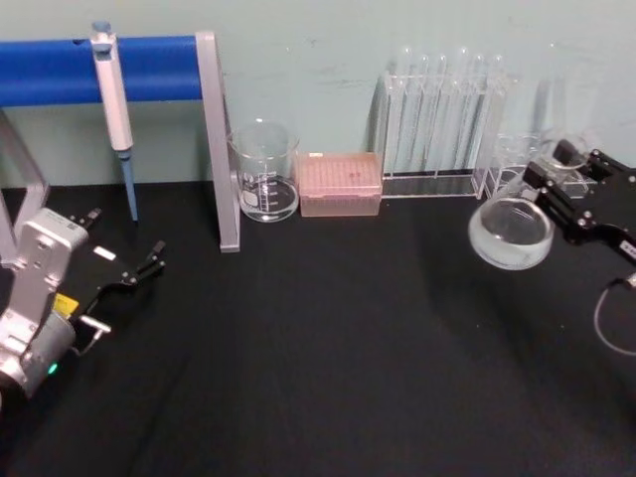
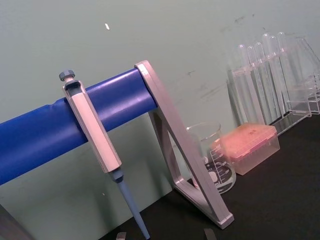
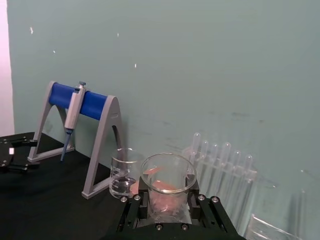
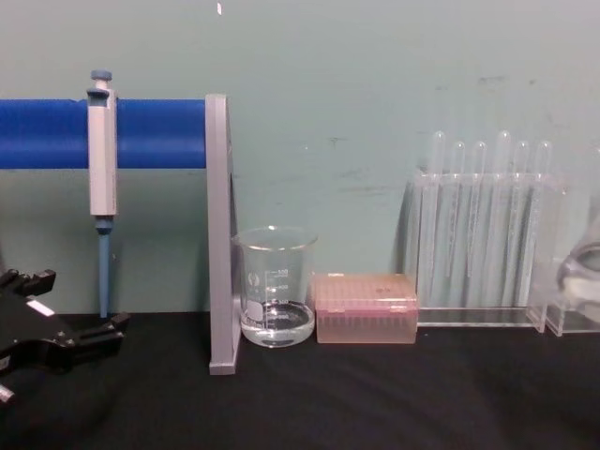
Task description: Grasp the erlenmeyer flask with one hand, shake it three times, then place it back.
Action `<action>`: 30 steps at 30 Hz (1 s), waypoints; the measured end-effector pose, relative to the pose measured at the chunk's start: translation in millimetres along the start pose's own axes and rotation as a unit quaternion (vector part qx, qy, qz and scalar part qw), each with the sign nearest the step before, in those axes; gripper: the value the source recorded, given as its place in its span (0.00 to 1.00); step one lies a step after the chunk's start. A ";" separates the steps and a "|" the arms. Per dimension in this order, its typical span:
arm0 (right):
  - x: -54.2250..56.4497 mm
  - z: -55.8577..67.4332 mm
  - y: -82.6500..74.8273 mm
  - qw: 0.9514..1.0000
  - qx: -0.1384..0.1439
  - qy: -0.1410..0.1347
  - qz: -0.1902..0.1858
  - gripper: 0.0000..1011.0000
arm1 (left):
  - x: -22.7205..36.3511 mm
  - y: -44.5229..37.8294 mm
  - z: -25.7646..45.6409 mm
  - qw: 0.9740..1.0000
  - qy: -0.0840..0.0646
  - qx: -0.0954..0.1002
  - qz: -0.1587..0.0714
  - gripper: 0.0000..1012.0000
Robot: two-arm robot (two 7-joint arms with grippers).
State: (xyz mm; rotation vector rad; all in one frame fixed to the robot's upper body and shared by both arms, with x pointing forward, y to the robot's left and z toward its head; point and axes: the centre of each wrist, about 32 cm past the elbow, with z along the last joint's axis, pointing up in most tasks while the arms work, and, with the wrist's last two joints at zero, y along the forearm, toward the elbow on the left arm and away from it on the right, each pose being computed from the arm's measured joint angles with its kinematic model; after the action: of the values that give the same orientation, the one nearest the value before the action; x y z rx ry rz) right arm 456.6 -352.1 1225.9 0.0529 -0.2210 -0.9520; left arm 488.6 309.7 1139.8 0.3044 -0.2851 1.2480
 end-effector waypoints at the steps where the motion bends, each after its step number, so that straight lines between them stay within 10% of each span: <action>1: -0.4 -0.3 1.3 1.000 0.000 0.001 0.003 0.44 | 0.0 0.0 0.0 1.000 0.000 0.000 0.000 0.99; 12: -18.7 -7.6 38.1 0.996 0.011 0.024 0.091 0.44 | 0.0 0.0 0.0 1.000 0.000 0.000 0.000 0.99; 30: -62.2 -7.4 95.7 0.966 0.034 0.049 0.253 0.44 | 0.0 0.0 0.0 1.000 0.000 0.000 0.000 0.99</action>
State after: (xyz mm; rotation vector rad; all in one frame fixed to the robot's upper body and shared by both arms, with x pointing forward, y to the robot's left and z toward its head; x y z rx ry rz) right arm 500.1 -246.4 1222.0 0.1011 -0.1643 -0.4310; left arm 488.6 309.7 1139.8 0.3044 -0.2851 1.2480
